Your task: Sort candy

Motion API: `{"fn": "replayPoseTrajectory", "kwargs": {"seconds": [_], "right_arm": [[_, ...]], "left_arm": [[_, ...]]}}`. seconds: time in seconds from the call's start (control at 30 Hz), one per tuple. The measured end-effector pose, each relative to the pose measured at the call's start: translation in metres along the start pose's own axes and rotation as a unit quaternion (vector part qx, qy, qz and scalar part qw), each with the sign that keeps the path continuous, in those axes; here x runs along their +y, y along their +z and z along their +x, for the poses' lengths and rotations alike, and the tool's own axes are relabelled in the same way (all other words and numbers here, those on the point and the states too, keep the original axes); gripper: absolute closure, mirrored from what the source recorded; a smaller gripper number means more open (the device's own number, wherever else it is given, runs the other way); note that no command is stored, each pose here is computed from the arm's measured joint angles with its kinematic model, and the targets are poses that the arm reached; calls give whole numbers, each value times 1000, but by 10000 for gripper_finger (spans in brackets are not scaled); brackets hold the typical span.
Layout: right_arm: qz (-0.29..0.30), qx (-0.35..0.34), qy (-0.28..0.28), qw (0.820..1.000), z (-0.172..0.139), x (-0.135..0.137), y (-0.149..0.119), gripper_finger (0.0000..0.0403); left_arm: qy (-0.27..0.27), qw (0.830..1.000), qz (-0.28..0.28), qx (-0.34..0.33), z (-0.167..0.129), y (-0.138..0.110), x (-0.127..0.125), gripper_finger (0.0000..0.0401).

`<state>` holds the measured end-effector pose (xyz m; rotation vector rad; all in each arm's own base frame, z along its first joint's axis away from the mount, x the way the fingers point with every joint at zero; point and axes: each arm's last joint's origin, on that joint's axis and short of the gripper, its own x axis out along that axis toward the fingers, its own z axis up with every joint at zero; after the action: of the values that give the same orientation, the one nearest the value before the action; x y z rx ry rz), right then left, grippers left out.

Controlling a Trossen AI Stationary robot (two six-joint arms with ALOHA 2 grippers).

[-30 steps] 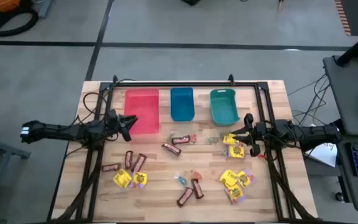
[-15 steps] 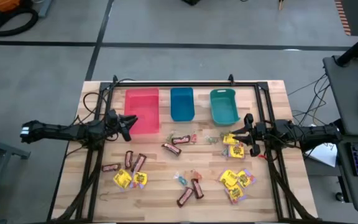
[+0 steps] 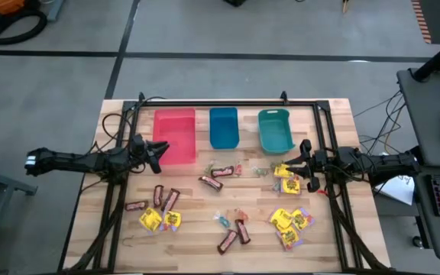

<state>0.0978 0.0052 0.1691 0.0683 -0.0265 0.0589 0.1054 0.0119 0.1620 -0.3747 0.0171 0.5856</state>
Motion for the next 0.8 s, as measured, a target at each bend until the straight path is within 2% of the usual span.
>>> {"fn": "replayPoseTrajectory", "kwargs": {"seconds": [0.63,0.7,0.8], "right_arm": [[1,0,0,1000,0,0,0,314],[23,-1,0,1000,0,0,0,314],[82,-7,1,997,0,0,1,314]], "left_arm": [[0,1000,-1,-1,0,0,0,324],[-5,1000,-22,-10,0,2,-1,324],[-16,996,-88,-21,0,5,-3,324]]}}
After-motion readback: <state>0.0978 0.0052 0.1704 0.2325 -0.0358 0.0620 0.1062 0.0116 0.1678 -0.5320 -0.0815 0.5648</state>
